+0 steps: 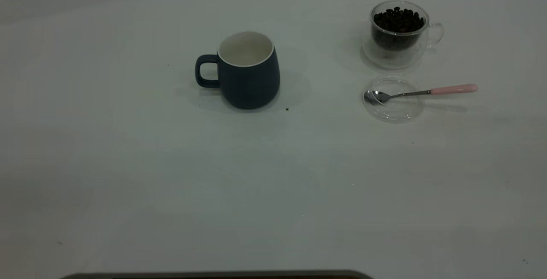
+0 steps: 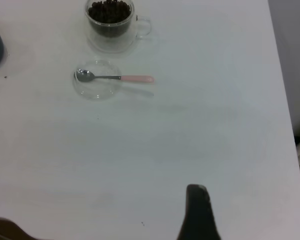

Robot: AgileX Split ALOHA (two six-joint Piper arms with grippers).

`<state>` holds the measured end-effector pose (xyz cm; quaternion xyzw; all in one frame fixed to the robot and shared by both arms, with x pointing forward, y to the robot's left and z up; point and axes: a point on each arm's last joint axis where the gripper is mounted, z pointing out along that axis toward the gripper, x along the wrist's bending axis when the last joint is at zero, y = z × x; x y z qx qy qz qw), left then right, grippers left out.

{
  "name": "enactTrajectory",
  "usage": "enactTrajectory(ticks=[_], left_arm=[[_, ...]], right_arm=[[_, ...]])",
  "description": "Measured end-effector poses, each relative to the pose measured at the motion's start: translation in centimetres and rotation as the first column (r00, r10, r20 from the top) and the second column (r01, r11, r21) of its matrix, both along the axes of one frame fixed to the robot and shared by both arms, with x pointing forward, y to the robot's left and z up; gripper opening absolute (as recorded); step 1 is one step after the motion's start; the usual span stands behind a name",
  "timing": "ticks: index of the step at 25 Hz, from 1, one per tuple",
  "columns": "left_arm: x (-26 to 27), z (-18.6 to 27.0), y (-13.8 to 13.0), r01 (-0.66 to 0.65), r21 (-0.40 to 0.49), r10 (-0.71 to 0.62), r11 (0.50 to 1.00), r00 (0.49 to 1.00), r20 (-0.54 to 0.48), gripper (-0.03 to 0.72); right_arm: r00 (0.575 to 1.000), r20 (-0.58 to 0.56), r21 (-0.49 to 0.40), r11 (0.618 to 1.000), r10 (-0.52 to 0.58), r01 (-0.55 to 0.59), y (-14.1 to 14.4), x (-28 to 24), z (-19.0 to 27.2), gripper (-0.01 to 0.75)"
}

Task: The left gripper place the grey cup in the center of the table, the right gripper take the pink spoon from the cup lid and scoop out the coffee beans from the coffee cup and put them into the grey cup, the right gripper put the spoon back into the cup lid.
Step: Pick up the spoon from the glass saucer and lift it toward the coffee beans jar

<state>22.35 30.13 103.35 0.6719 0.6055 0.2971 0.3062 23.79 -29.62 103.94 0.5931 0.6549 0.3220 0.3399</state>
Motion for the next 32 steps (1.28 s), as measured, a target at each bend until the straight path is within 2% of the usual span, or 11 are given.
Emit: enactTrajectory(ticks=[32], left_arm=[[-0.13,-0.12,-0.04,-0.028,-0.001,0.028,1.000,1.000,0.006,0.586]], right_arm=[[1.000,0.000,0.010,1.000,-0.003,0.003,0.03,0.00,0.00,0.591]])
